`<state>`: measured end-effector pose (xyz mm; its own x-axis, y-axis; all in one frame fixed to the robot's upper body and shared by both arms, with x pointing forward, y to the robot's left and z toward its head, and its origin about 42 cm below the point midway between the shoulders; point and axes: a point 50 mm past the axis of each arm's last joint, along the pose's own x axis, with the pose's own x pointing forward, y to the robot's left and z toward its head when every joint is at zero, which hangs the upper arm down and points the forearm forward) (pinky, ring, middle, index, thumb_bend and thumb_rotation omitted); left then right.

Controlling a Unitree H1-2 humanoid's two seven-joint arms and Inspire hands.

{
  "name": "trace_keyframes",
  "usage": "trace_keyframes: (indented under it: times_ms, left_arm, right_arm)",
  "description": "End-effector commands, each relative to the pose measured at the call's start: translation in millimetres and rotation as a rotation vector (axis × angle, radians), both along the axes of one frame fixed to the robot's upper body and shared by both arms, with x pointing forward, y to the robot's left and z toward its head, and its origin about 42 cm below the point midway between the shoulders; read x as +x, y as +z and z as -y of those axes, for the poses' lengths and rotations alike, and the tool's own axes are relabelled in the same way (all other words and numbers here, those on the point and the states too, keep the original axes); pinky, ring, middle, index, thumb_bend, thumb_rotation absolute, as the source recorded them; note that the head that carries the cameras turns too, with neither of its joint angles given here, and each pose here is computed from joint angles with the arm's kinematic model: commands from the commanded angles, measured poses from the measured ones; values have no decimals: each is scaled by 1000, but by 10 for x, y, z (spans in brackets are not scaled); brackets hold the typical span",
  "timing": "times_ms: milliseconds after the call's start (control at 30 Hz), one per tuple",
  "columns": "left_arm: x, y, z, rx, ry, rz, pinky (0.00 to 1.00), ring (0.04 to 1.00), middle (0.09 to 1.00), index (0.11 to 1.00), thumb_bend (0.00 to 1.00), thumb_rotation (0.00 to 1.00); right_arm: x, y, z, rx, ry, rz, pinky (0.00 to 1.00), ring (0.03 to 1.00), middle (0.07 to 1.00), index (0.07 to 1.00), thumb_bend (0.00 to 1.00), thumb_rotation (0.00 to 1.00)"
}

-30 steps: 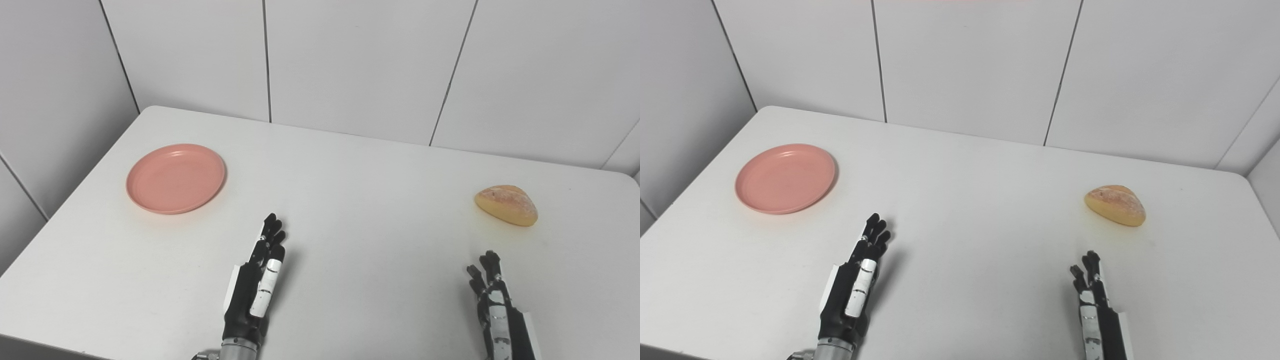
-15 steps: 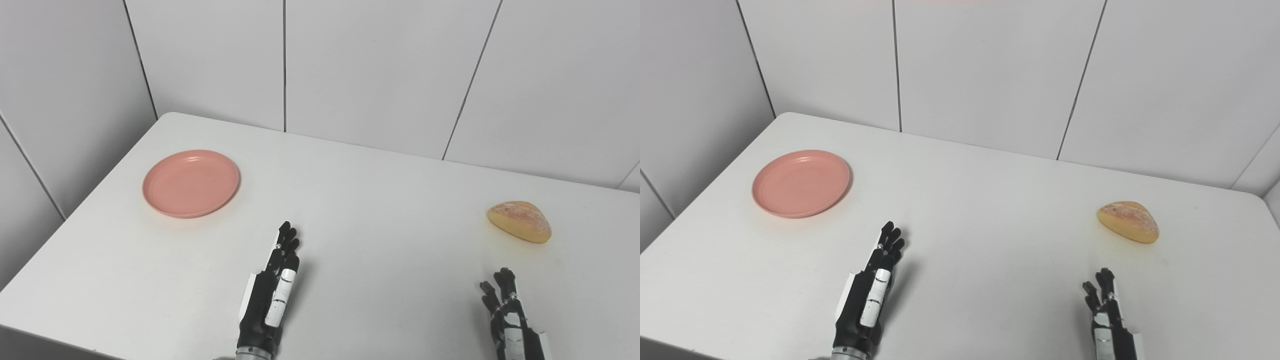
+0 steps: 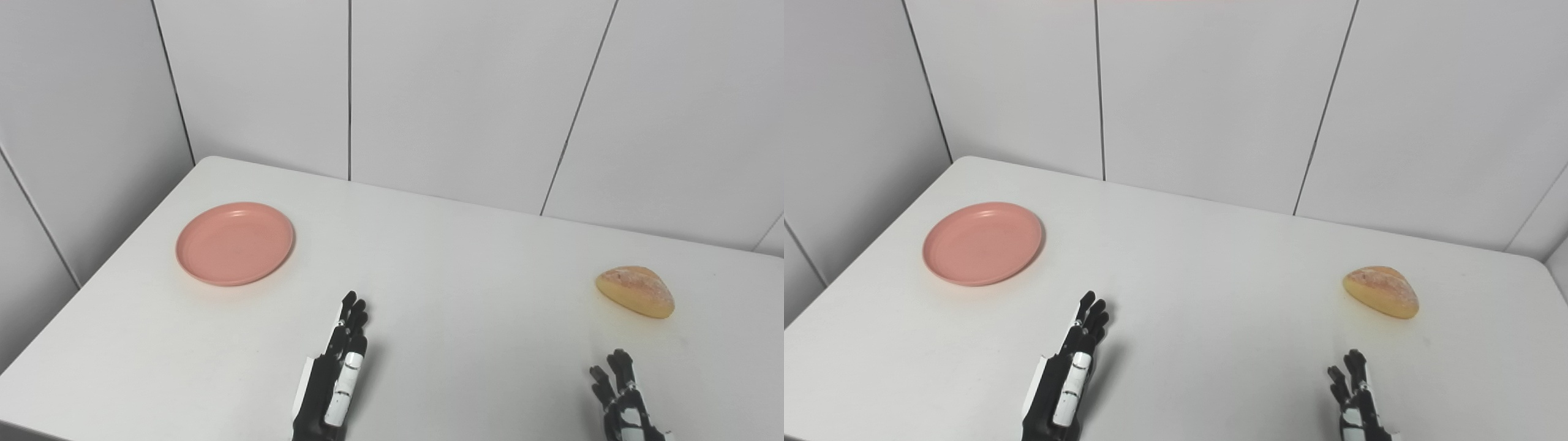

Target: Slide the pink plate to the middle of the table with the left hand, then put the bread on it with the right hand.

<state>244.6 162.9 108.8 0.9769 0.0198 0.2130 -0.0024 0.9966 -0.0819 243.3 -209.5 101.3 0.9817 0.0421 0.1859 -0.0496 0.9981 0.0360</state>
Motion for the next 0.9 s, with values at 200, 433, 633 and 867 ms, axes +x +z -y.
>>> trace_keyframes:
  times_ms: [200,433,633,867]
  left_arm:
    - [62,-74,90,-2,-12,-4,995,973,978,980,561,909]
    - [66,-72,80,1,-10,2,986,968,980,977,551,911]
    - [75,-1,54,-19,-18,0,998,962,975,978,592,902]
    - [178,354,-38,-9,-72,-21,999,944,944,941,864,897]
  right_arm:
    - [83,-78,109,-20,2,-7,965,939,989,970,827,1000]
    - [88,-74,103,-12,4,-8,960,933,984,959,836,1000]
    - [80,-67,84,-5,8,-9,965,936,984,953,827,1000]
    - [101,-64,88,-5,7,-17,958,936,982,958,805,1000]
